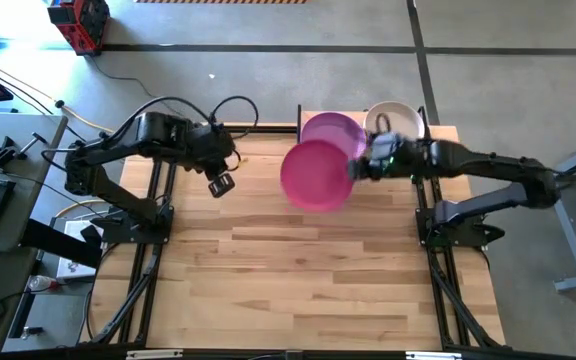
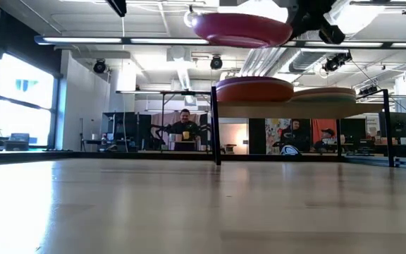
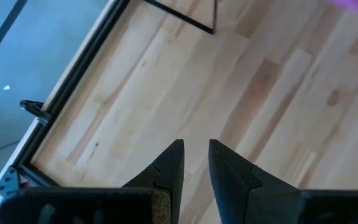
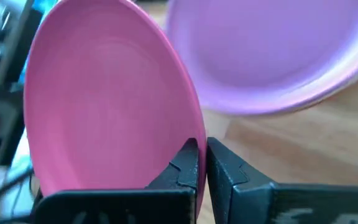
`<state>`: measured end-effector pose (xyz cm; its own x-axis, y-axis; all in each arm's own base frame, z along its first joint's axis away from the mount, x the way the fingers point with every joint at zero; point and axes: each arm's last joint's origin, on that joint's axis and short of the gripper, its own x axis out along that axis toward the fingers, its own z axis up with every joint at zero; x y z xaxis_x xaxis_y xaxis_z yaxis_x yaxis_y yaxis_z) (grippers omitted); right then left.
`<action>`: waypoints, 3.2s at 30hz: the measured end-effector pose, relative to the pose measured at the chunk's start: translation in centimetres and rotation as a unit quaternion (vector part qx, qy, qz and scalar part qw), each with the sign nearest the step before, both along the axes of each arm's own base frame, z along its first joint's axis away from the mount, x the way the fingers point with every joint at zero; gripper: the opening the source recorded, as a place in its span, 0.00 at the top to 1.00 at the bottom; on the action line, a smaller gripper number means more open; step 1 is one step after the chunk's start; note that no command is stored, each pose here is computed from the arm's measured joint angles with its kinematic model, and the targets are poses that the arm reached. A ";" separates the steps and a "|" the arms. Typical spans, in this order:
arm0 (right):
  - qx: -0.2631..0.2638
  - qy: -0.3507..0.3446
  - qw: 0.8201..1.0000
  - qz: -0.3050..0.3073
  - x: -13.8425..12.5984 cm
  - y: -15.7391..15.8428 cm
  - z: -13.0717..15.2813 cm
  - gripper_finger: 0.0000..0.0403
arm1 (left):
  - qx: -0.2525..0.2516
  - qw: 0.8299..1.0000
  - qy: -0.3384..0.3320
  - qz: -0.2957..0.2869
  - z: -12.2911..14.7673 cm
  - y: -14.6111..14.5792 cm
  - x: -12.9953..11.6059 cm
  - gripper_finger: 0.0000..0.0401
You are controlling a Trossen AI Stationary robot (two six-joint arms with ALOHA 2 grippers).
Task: Place and stack plates onto a shelf
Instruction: Stack the pink plate on top of the violet plate on the shelf, then adjust the stacked plate on the shelf
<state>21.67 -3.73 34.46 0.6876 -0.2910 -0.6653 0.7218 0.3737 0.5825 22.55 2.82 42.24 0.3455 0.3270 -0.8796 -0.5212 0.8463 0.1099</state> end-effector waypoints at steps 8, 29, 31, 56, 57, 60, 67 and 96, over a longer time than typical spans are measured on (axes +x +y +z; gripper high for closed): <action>0.022 0.012 0.997 -0.076 -3.0 -6.0 0.1 1.00 | 0.005 0.999 0.004 0.039 0.0 2.3 -0.4 0.84; 0.035 0.061 0.992 -0.106 -2.7 -12.1 -2.7 1.00 | 0.022 0.996 -0.019 0.082 0.3 5.9 -0.9 0.84; 0.039 0.067 0.991 -0.109 -2.6 -12.3 -2.9 1.00 | 0.024 0.996 -0.016 0.081 0.3 6.1 -0.9 0.84; 0.021 0.085 0.987 -0.136 -2.7 -12.6 -3.1 0.93 | 0.028 0.996 -0.011 0.082 0.3 6.6 -1.2 0.84; 0.021 0.085 0.987 -0.137 -2.7 -12.6 -3.1 0.91 | 0.028 0.996 -0.011 0.082 0.3 6.6 -1.2 0.84; 0.020 0.085 0.987 -0.138 -2.7 -12.6 -3.1 0.84 | 0.028 0.996 -0.011 0.082 0.3 6.6 -1.2 0.84; 0.015 0.027 0.991 -0.129 -3.9 -12.3 -1.4 0.76 | 0.028 0.996 -0.011 0.081 0.3 6.6 -1.2 0.84; 0.106 0.024 0.994 0.009 3.2 -4.0 -3.1 0.78 | 0.032 0.996 -0.024 0.082 0.4 6.7 -0.9 0.84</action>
<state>24.82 -7.74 31.39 0.6582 -0.1289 -0.7418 0.7442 0.2602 0.6151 21.61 9.51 42.67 0.3242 0.4376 -0.8387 -0.6573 0.7418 0.1330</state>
